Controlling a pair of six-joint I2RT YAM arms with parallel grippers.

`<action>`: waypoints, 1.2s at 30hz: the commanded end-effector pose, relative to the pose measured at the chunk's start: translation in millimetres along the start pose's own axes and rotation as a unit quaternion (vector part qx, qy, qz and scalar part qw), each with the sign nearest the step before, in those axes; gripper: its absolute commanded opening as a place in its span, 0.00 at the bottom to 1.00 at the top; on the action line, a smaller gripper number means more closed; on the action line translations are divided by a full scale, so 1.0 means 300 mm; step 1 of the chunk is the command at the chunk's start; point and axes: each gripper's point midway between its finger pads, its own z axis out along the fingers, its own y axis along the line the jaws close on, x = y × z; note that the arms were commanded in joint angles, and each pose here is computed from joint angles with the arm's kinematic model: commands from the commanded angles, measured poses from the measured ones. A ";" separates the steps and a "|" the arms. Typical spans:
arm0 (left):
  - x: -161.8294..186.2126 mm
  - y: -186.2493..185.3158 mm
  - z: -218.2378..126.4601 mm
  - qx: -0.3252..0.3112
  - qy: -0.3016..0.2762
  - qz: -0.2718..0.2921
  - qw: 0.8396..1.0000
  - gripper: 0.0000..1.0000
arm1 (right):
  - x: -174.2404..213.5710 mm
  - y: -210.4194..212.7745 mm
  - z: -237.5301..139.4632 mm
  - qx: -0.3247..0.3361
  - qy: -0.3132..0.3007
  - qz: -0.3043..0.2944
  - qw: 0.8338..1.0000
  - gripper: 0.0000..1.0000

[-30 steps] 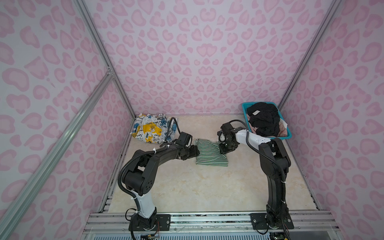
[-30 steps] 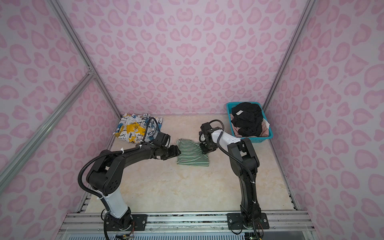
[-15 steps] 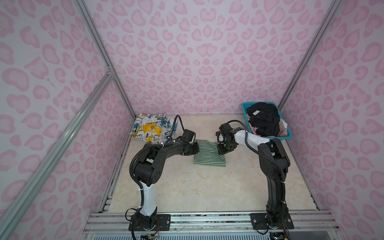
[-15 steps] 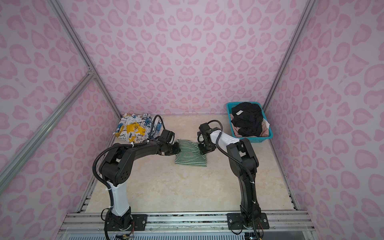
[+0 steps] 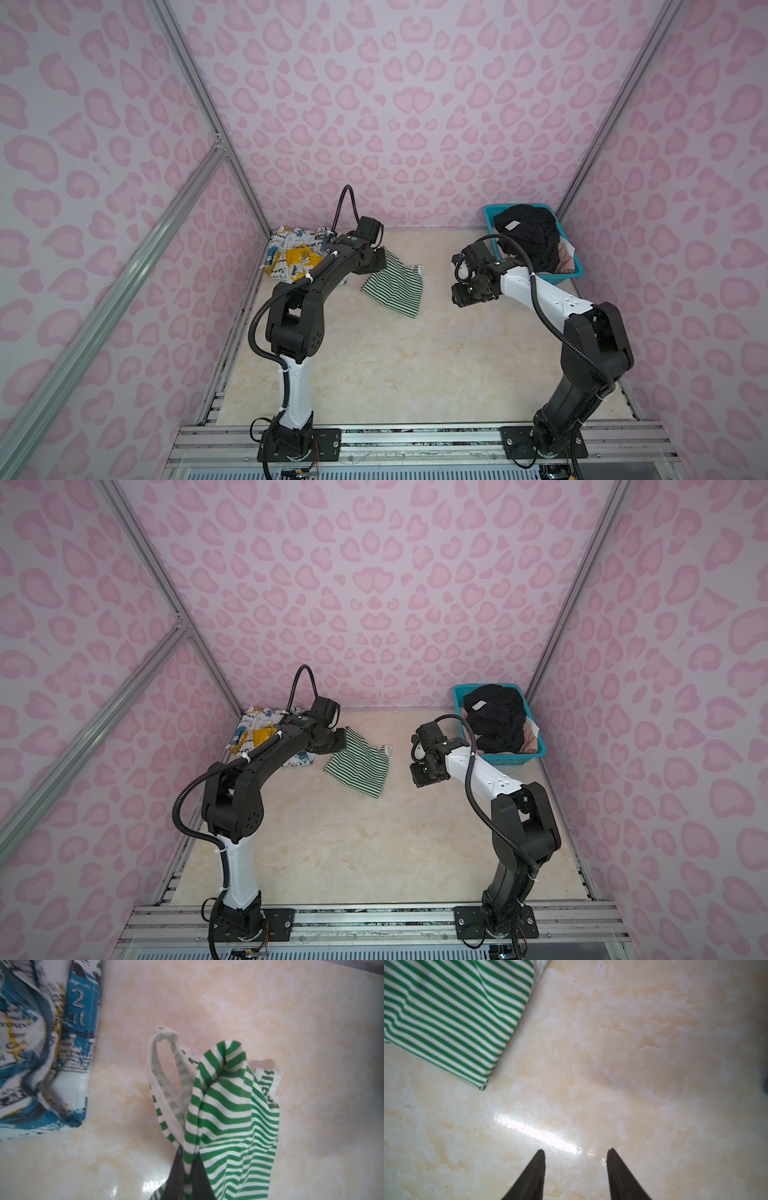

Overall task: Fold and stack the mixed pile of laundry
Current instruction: 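Carry the shirt with the left gripper onto the folded printed garment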

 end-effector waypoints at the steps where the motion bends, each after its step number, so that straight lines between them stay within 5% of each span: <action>1: -0.020 0.063 -0.013 -0.050 0.029 0.060 0.997 0.03 | 0.017 0.007 -0.006 -0.009 -0.004 0.012 1.000 0.50; 14: -0.404 0.468 -0.208 -0.239 -0.069 0.091 0.964 0.03 | 0.087 0.015 -0.071 -0.016 -0.018 0.015 1.000 0.50; 27: -0.439 0.954 -0.100 -0.318 -0.070 0.017 0.945 0.03 | 0.088 0.031 -0.103 -0.029 -0.027 0.009 0.999 0.50; 29: -0.450 0.987 -0.088 -0.314 -0.081 -0.001 0.946 0.23 | 0.091 0.032 -0.111 -0.029 -0.027 0.005 0.999 0.50; 31: -0.449 1.002 -0.077 -0.304 -0.087 -0.021 0.949 0.67 | 0.087 0.032 -0.125 -0.027 -0.032 0.002 0.999 0.50; 32: -0.444 1.009 -0.078 -0.304 -0.088 -0.035 0.948 0.82 | 0.087 0.029 -0.131 -0.025 -0.034 0.002 0.999 0.50; 34: -0.438 1.011 -0.101 -0.307 -0.090 -0.050 0.946 0.98 | 0.083 0.024 -0.144 -0.020 -0.043 -0.001 0.999 0.50; 36: -0.453 1.004 -0.158 -0.311 -0.107 -0.066 0.942 0.98 | 0.077 0.020 -0.157 -0.016 -0.055 -0.006 0.998 0.50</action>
